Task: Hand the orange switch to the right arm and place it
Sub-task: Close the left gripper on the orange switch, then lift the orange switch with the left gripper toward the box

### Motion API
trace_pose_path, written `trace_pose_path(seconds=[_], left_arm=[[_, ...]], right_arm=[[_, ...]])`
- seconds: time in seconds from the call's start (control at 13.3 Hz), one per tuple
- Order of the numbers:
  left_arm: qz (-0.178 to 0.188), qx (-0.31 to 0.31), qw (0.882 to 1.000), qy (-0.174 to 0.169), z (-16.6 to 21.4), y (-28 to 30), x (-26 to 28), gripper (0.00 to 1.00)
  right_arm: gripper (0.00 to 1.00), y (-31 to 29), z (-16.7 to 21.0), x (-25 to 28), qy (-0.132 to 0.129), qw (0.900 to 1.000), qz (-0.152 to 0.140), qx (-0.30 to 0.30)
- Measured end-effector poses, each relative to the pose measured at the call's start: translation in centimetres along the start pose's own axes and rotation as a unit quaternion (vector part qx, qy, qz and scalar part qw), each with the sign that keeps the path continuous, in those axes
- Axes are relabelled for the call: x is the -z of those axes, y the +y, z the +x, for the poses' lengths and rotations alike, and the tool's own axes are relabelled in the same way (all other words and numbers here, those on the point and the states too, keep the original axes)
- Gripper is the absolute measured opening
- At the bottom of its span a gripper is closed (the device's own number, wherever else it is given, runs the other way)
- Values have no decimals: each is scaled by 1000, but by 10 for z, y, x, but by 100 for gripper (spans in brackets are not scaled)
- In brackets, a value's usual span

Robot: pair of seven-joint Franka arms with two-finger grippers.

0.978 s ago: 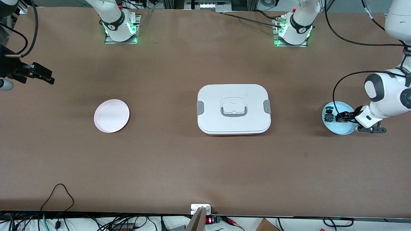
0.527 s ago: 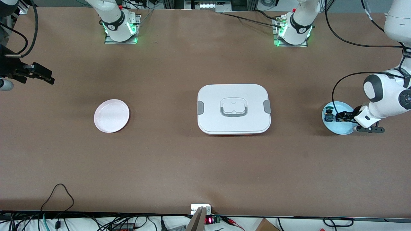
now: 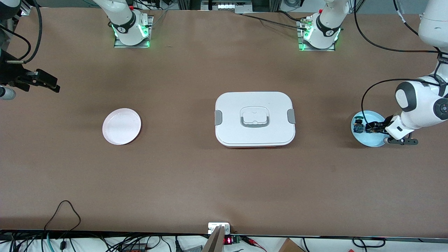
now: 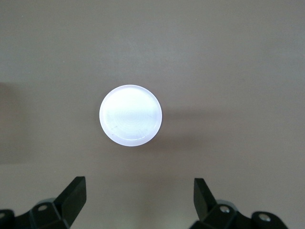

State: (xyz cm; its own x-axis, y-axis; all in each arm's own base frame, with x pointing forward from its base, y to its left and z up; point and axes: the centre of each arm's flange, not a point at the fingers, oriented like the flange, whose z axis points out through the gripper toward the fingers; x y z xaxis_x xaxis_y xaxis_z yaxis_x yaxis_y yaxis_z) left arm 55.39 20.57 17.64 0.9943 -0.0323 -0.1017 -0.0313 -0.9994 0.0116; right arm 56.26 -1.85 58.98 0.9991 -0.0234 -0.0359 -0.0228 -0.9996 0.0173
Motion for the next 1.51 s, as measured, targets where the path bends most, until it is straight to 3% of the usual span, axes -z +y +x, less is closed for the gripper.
trace_pose_path(seconds=[0.08, 0.15, 0.23, 0.68, 1.13, 1.28, 1.51], left_arm=[[0, 0, 1000, -1, 0, 0, -1, 78], [-1, 0, 1000, -1, 0, 0, -2, 78], [-1, 0, 1000, -1, 0, 1, -2, 72], [-7, -5, 1000, -21, 5, 4, 7, 72], [-32, -68, 994, -76, 35, 33, 90, 72], [-69, -79, 992, -70, 46, 56, 113, 72], [-174, -110, 978, -43, 56, 107, 122, 72]], right_arm=[[100, 0, 0, 0, 0, 1000, 0, 0], [100, 0, 0, -1, -1, 1000, 0, 0], [100, 0, 1, -1, -1, 1000, 0, 0], [100, 0, 2, -5, -4, 1000, 0, 0], [100, 0, 2, -5, -4, 1000, 0, 0], [100, 0, 2, -5, -5, 1000, 0, 0], [100, 0, 3, -5, -5, 1000, 0, 0]])
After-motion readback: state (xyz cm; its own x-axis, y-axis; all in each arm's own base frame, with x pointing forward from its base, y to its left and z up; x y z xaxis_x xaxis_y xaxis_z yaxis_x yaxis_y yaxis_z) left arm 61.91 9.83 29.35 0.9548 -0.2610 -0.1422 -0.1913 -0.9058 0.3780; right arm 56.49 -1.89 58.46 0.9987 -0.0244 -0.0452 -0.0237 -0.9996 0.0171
